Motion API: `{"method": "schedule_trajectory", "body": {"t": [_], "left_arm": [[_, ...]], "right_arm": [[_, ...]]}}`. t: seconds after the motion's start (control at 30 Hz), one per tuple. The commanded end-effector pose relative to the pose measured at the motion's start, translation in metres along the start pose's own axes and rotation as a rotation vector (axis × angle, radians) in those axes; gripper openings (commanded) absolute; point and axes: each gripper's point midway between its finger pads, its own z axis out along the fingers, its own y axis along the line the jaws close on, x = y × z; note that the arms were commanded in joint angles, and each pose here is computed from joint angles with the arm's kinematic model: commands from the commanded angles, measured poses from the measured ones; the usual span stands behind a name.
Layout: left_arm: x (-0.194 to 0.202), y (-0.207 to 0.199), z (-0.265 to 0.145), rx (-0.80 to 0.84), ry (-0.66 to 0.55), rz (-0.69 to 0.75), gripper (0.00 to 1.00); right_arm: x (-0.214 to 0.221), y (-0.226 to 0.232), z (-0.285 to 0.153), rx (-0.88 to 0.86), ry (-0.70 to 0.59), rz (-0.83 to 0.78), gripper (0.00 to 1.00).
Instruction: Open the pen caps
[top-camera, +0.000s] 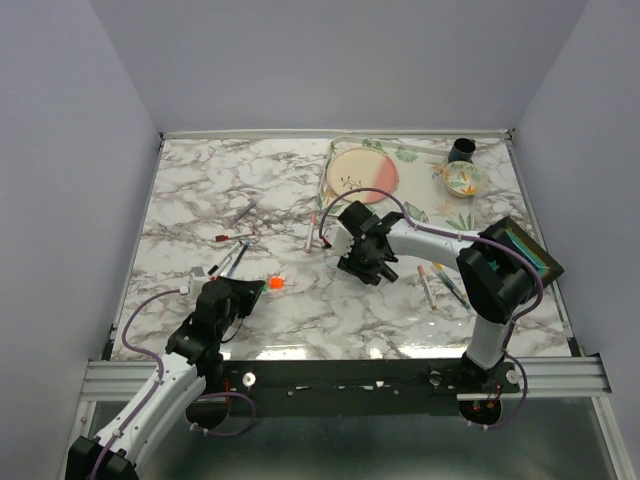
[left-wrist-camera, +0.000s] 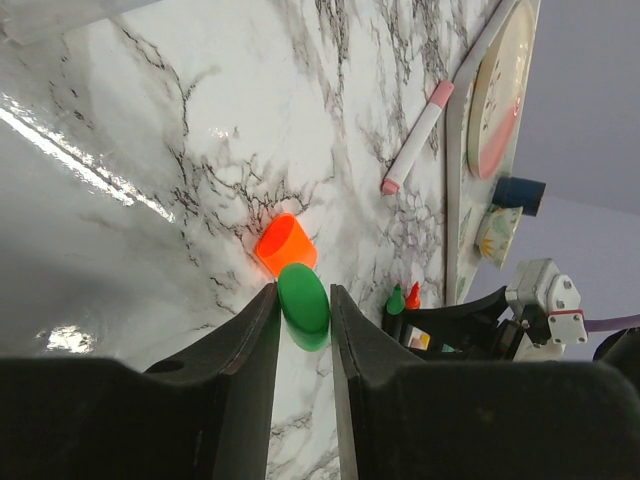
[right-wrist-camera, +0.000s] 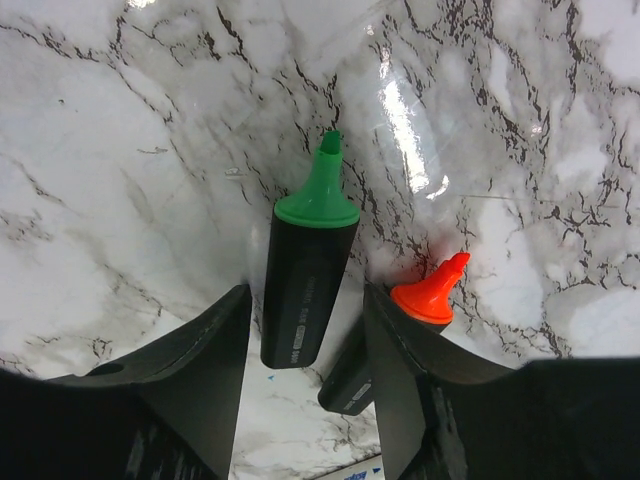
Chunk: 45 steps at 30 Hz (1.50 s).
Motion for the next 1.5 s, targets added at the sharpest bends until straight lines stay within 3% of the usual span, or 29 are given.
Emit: {"method": "schedule_trajectory", "body": {"t": [0.0,0.2,0.53,0.67,0.8,0.87,0.93,0.97,1.03,1.1,1.17,1.23,1.47], "left_arm": [[0.008,0.057,0.0,-0.173,0.03,0.041,0.35],[0.008,0.058,0.0,-0.177,0.028,0.048,0.41],[0.008,0.058,-0.001,-0.2,0.039,0.081,0.43],[0.006,0.044,-0.005,-0.161,0.037,0.105,0.48],[0.007,0.023,-0.009,-0.087,0.056,0.135,0.62],[0.009,0.011,-0.01,-0.035,0.068,0.161,0.67],[0.015,0.002,-0.012,0.013,0.102,0.2,0.77],[0.015,-0.008,-0.012,0.06,0.105,0.217,0.8],[0.018,-0.016,-0.013,0.088,0.119,0.245,0.89],[0.021,-0.028,-0.016,0.137,0.144,0.301,0.94],[0.023,-0.04,-0.019,0.175,0.162,0.377,0.96],[0.024,-0.046,-0.02,0.178,0.175,0.431,0.98],[0.017,-0.083,-0.033,0.255,0.157,0.6,0.99]], "right_arm": [[0.007,0.0,-0.002,0.0,0.027,0.004,0.57],[-0.006,0.002,-0.017,-0.024,-0.047,0.011,0.58],[-0.02,-0.015,-0.056,-0.034,-0.208,0.06,0.59],[-0.03,-0.024,-0.091,-0.038,-0.361,0.079,0.6],[-0.027,-0.046,-0.135,0.037,-0.533,0.112,0.62],[-0.019,-0.057,-0.163,0.126,-0.632,0.123,0.68],[-0.016,-0.069,-0.198,0.271,-0.744,0.116,0.86],[-0.003,-0.068,-0.188,0.303,-0.73,0.137,0.96],[0.005,-0.066,-0.193,0.362,-0.761,0.149,1.0],[0.022,-0.062,-0.172,0.346,-0.683,0.176,1.0],[0.045,-0.046,-0.141,0.238,-0.525,0.206,0.99],[0.066,-0.032,-0.124,0.169,-0.405,0.235,0.88],[0.123,-0.017,-0.084,0.113,-0.102,0.321,0.69]]}}
